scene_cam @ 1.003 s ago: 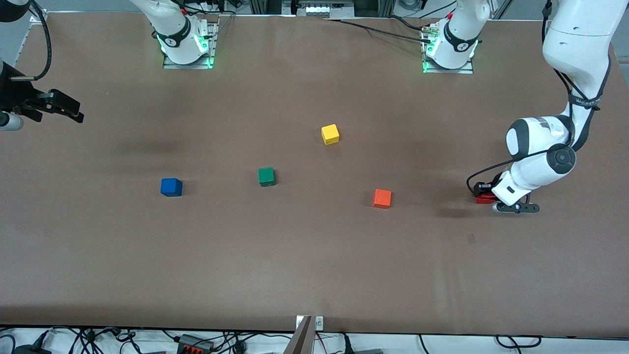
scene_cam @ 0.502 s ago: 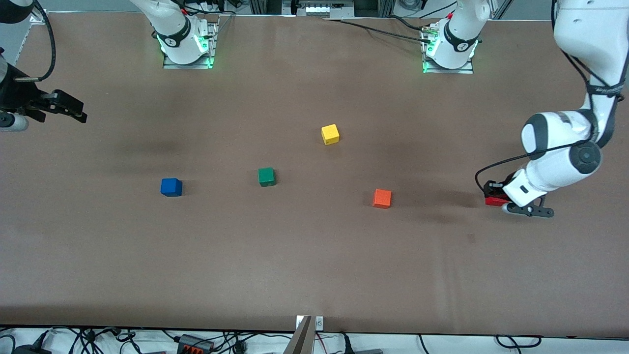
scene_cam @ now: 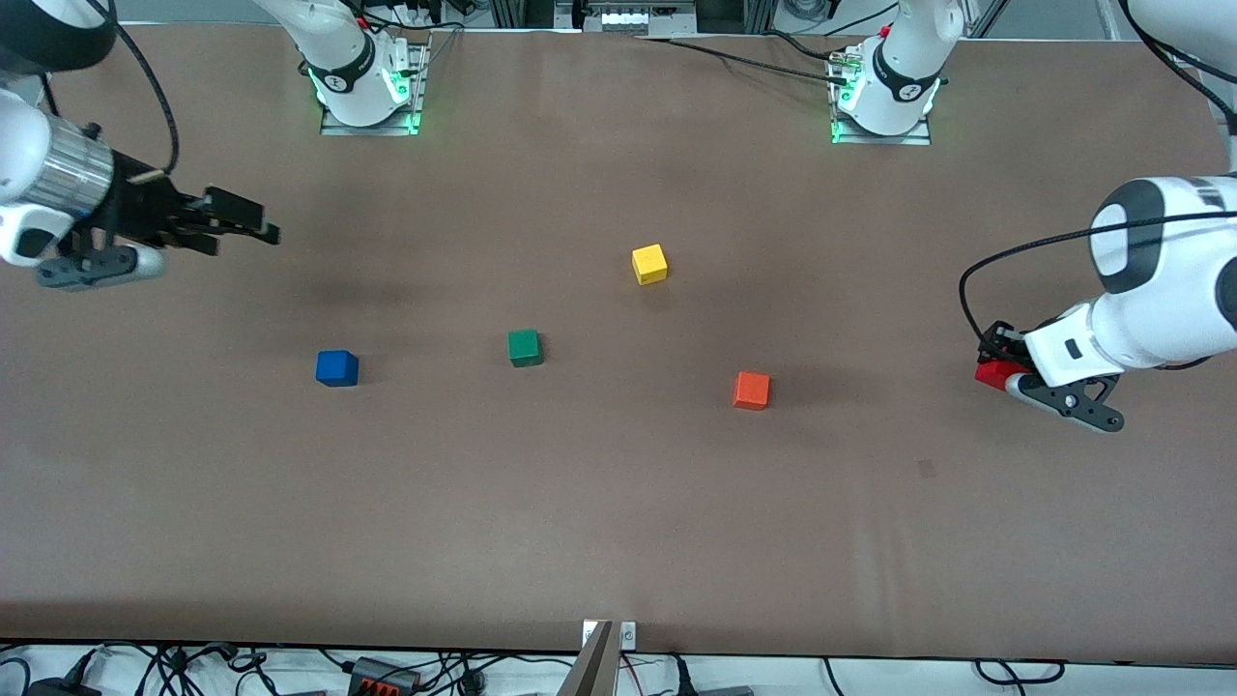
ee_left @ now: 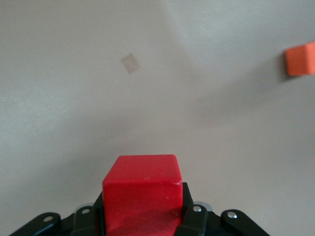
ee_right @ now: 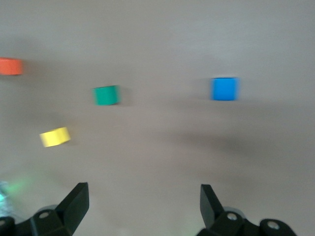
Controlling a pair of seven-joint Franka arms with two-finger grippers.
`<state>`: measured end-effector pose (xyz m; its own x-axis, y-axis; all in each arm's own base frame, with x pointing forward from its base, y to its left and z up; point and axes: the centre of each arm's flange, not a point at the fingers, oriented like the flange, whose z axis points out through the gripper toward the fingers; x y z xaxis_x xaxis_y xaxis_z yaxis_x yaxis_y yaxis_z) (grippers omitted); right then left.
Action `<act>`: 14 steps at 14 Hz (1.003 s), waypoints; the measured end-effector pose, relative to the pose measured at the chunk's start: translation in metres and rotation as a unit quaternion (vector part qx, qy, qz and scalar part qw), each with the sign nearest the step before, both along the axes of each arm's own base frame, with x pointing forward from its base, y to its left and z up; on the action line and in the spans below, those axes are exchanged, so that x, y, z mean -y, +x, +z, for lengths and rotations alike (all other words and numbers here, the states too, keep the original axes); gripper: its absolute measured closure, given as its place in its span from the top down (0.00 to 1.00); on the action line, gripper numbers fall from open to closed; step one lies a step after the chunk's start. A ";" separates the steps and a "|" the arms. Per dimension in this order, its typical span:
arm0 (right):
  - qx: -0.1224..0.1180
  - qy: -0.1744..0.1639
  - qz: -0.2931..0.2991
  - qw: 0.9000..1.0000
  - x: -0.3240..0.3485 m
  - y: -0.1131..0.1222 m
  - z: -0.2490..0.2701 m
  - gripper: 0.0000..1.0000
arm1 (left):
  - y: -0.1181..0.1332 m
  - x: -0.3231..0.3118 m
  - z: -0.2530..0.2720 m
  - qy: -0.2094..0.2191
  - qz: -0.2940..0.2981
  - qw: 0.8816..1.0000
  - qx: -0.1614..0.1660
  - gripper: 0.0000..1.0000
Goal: Pass red block to right arm, stack on blue
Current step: 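Carry the red cube toward the middle while the right gripper approaches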
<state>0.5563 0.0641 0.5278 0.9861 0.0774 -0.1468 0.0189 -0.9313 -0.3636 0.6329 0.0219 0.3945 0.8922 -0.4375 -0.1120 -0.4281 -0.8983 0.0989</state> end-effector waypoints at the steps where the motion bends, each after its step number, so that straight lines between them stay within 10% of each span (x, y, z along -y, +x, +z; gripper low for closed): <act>1: -0.010 0.034 0.006 0.999 -0.011 0.004 -0.011 1.00 | 0.000 0.002 0.006 -0.017 -0.018 1.000 -0.007 0.56; 4: -0.040 0.151 0.003 0.988 -0.036 0.017 -0.041 1.00 | -0.004 0.018 0.011 -0.121 -0.086 0.989 -0.016 0.56; 8: -0.071 0.270 -0.041 0.959 -0.056 0.032 -0.061 1.00 | 0.000 0.047 0.012 -0.278 -0.195 0.940 0.043 0.56; 10: -0.078 0.326 -0.058 0.940 -0.065 0.039 -0.069 1.00 | 0.005 0.066 0.002 -0.362 -0.243 0.896 0.087 0.56; 14: -0.057 0.413 -0.056 0.907 -0.074 0.053 -0.091 1.00 | 0.015 0.141 -0.033 -0.526 -0.309 0.766 0.202 0.56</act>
